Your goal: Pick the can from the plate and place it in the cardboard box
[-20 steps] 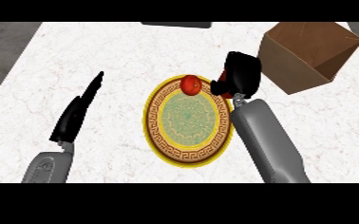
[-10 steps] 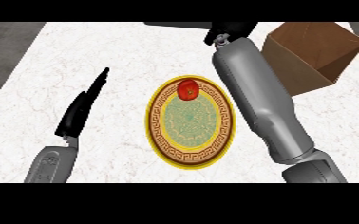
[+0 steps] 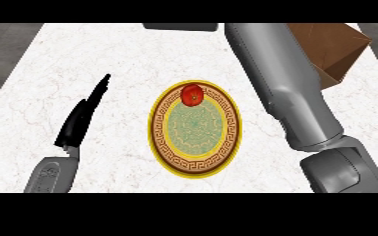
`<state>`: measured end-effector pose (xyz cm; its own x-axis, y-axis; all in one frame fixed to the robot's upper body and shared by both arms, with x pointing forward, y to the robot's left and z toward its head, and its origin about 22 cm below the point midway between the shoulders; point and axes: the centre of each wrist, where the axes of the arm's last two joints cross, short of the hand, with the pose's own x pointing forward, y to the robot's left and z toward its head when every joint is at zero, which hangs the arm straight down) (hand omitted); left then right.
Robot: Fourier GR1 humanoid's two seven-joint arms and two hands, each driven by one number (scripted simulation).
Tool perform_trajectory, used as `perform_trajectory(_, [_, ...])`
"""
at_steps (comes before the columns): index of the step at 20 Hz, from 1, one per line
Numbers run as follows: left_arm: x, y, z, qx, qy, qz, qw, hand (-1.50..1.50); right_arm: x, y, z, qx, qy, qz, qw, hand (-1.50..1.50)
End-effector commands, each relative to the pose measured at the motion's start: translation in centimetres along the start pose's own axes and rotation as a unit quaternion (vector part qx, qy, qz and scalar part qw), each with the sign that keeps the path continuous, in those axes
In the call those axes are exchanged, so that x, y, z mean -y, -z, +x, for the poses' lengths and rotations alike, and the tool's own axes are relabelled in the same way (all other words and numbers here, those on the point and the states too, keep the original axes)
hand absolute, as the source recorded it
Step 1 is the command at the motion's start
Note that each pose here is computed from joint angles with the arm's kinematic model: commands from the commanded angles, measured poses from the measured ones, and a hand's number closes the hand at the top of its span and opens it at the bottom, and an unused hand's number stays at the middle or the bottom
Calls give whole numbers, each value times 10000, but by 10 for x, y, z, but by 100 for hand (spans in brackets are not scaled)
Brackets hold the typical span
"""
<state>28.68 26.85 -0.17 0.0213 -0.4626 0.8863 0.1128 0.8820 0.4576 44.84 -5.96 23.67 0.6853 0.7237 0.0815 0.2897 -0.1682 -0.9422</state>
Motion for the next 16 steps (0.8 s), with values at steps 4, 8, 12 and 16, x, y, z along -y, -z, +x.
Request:
perform_trajectory(4, [5,0,2,-90,-3,98,9999,0,15,23,-5,-1249,-44,48,9921,150])
perform_trajectory(8, [-7,-4,-6,-113,-97,118,9998,0,-27,51,-37,-1424,-190,270,9893,150])
perform_trajectory(12, [-14,-12,-4,-138,-10,195,9997,0,-49,74,-64,-1580,-376,428,9858,150])
perform_trajectory(16, [-10,-18,-17,-232,-137,234,9994,0,-66,82,-83,-1875,197,1604,9689,150])
